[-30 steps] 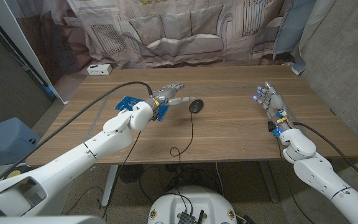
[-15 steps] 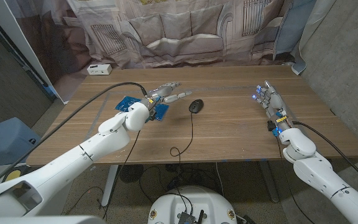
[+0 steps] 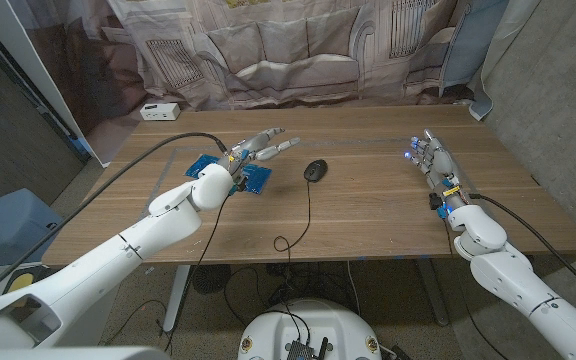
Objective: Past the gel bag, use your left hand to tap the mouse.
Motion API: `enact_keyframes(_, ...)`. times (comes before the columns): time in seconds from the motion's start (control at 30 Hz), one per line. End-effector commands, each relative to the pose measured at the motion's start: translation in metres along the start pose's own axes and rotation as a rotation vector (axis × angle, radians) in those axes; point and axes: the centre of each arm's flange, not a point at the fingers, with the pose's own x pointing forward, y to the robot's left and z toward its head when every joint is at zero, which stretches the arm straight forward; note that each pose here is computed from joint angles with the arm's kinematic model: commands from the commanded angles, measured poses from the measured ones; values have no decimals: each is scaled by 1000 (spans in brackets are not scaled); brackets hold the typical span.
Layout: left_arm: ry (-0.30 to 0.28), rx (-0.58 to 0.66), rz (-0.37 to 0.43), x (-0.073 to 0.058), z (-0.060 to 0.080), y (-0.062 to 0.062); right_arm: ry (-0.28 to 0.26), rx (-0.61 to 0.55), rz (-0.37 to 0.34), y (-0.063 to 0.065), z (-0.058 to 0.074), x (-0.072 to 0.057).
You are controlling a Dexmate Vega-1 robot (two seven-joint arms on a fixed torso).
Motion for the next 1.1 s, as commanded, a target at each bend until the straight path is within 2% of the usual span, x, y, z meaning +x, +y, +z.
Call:
enact_keyframes(0.03, -21, -150, 52, -5, -15, 9, -7, -4, 4, 3, 1, 0)
enact_keyframes(0.63, -62, -312, 50, -4, -27, 9, -11, -2, 7, 3, 2, -1)
enact_keyframes(0.87, -67, -369, 66, -8, -33, 10, -17, -2, 5, 7, -2, 4)
enact_keyframes(1.1, -61, -419, 77, -12, -40, 10, -29, -16, 33, 11, -3, 9)
